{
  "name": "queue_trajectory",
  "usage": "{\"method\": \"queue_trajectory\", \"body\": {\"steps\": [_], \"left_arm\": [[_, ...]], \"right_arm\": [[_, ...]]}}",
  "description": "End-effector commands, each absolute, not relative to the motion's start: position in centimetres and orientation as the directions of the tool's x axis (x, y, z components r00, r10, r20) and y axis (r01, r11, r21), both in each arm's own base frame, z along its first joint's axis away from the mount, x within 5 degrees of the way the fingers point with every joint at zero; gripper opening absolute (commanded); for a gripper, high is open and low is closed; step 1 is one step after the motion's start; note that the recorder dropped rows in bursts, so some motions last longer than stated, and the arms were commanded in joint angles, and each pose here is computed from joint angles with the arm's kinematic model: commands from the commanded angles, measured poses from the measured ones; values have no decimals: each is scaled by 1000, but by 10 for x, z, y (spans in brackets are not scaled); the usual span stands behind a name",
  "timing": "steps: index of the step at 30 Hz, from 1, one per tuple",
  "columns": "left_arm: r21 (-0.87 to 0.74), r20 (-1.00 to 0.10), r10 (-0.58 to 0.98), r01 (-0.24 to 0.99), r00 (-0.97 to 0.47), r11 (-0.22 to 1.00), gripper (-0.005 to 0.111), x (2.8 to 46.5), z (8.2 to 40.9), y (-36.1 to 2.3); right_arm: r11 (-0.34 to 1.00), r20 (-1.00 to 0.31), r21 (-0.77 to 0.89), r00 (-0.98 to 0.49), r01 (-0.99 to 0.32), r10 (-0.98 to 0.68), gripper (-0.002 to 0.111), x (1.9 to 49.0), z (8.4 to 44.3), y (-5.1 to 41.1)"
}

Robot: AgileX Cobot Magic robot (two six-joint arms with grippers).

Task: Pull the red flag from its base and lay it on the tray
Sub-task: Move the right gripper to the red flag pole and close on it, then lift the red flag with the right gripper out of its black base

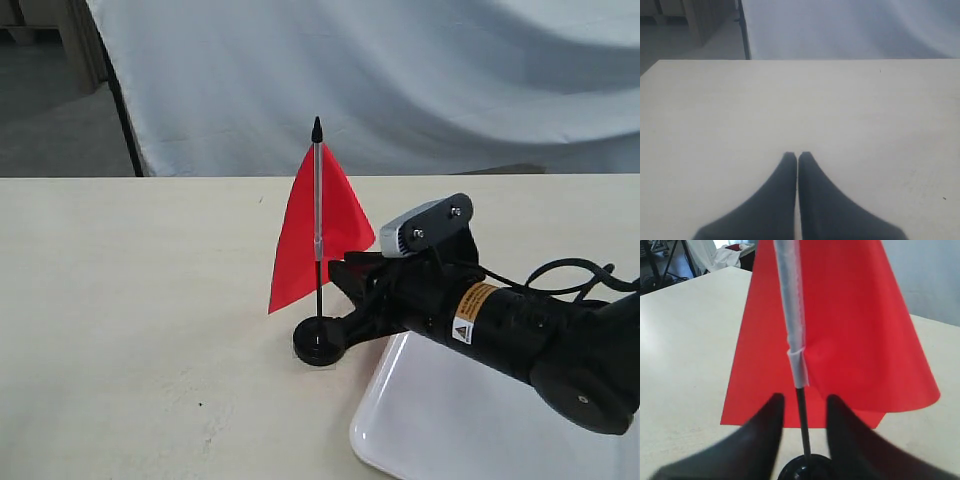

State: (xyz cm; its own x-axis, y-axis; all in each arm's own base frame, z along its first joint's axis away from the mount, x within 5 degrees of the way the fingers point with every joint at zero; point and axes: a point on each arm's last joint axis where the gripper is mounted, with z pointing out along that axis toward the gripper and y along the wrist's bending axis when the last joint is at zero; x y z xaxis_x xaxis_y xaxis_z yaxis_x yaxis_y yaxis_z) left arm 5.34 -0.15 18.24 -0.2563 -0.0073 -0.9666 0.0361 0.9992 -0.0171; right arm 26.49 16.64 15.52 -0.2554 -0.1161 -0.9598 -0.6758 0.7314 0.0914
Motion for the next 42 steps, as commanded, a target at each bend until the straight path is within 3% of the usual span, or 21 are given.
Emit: {"method": "queue_trajectory", "body": {"steps": [1,2,3,8,20,22,23,26,27,33,38,42], "left_arm": [[-25,-967,-13,41,-254,999,1,53,182,-2],[-25,-967,-13,41,-254,999,1,53,182,-2],[-25,-967,-13,41,-254,999,1,53,182,-2],[-25,-967,-13,41,-254,999,1,53,182,-2],[-25,-967,-13,41,-254,999,1,53,182,-2],[-25,-967,-13,41,-254,999,1,53,182,-2],[-25,-967,-13,41,-254,999,1,53,182,-2],[-25,-967,-13,41,-254,999,1,53,182,-2],[-25,-967,-13,41,-254,999,1,53,182,-2],[-25,-967,-13,41,-254,999,1,53,182,-2],[-25,-967,-13,41,-254,999,1,53,182,-2],[-25,-967,-13,41,-254,999,1,53,182,-2]], "right_arm": [[721,-960,74,-246,-689,-136,89,265,155,168],[709,-960,66,-239,-702,-148,104,264,154,169],[705,-961,60,-233,-707,-151,104,264,155,169],[712,-965,56,-221,-700,-141,97,270,152,172],[710,-969,47,-204,-702,-137,96,304,141,189],[710,-969,47,-204,-702,-137,86,306,140,190],[711,-970,47,-203,-701,-135,73,306,141,190],[707,-969,44,-202,-706,-141,13,306,140,191],[704,-969,48,-205,-709,-141,1,305,140,191],[707,-974,28,-178,-706,-139,-1,304,153,189],[717,-983,-88,-59,-692,-177,-1,293,207,180],[716,-944,-257,8,-649,-331,-1,279,245,165]]}}
